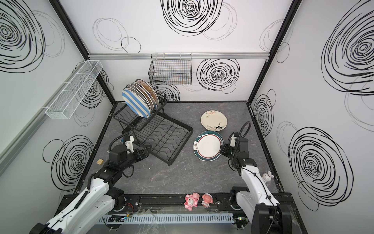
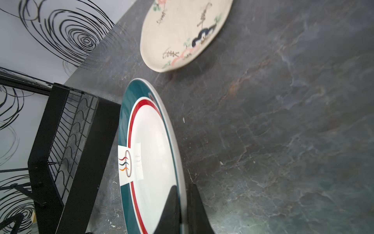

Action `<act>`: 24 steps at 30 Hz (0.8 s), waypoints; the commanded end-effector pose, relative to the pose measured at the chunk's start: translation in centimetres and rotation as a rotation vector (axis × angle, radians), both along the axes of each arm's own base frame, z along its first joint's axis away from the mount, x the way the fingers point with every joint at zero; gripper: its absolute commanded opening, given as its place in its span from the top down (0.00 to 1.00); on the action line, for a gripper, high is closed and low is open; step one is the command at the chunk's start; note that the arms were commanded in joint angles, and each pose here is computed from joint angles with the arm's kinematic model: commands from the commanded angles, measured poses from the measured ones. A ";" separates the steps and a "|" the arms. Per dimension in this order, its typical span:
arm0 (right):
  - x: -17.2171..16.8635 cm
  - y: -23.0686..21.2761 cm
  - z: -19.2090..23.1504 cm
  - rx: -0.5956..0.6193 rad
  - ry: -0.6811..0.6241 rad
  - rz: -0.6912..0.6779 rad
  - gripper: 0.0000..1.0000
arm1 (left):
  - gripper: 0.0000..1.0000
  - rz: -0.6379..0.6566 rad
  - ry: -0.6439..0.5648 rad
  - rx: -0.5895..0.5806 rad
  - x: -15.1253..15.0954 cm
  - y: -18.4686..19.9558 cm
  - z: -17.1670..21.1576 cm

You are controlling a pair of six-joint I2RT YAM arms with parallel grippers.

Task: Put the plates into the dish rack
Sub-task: 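Lift the green-rimmed plate with the right gripper over the rack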

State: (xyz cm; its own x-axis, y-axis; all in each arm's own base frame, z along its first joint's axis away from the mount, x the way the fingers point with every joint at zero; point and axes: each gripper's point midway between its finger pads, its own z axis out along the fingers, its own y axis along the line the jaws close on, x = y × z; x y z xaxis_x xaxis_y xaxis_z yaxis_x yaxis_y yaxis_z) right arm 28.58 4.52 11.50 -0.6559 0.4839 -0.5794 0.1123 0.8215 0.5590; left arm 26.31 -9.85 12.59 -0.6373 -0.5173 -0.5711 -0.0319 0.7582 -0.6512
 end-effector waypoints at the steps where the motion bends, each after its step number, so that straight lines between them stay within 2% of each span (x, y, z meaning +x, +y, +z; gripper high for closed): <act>1: 1.2 -0.2 5.1 -0.053 -0.146 0.013 1.00 | 0.04 0.000 -0.008 -0.011 0.1 0.6 0.2; 5: 2.6 1.5 10.9 -0.100 -0.289 0.072 1.00 | 0.04 0.020 -0.002 -0.008 0.3 1.6 -0.1; 11: 4.2 8.5 20.5 -0.223 -0.501 0.205 1.00 | 0.04 0.039 0.004 -0.025 0.7 2.4 0.2; 14: 4.6 11.2 24.6 -0.267 -0.590 0.201 1.00 | 0.04 0.025 0.000 -0.025 1.1 2.4 1.0; 19: 4.4 16.2 29.8 -0.264 -0.721 0.273 1.00 | 0.04 -0.012 0.029 0.007 1.5 2.2 1.6; 24: 3.3 20.5 33.8 -0.250 -0.844 0.358 1.00 | 0.04 0.019 0.022 0.008 1.8 3.2 1.7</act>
